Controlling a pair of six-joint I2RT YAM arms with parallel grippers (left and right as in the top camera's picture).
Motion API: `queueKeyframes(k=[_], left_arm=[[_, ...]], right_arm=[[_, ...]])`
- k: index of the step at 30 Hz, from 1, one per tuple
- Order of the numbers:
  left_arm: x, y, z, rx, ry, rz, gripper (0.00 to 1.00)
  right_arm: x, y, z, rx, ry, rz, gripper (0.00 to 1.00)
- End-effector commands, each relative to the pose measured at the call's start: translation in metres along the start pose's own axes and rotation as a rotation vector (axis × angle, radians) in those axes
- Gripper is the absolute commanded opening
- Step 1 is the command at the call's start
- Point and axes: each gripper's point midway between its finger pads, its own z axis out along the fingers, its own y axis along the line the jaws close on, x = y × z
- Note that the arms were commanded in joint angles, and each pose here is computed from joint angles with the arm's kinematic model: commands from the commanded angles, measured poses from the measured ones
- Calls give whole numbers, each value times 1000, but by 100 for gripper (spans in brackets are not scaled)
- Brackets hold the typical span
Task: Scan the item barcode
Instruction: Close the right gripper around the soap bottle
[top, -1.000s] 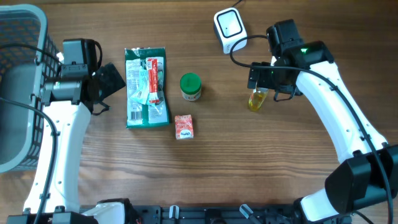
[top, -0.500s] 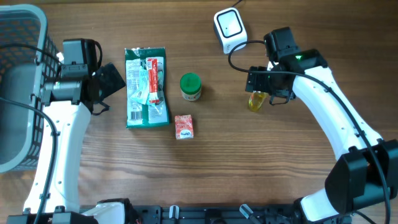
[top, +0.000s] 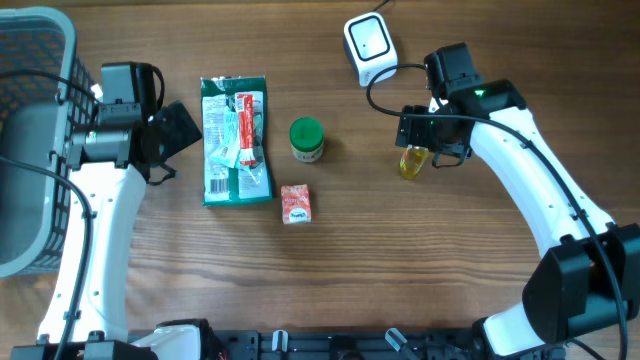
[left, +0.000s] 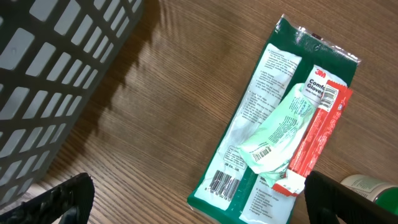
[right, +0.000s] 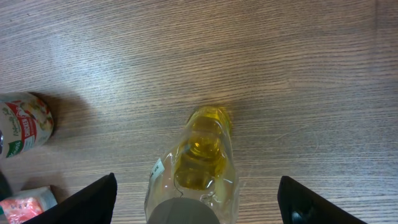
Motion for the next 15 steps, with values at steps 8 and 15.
queueKeyframes(k=[8,15], left_arm=[[0,-2,1,3,1,16,100],[0,-2,1,3,1,16,100]], right_arm=[[9,0,16,0,20,8,82],[10,-1,24,-5,9,7,73]])
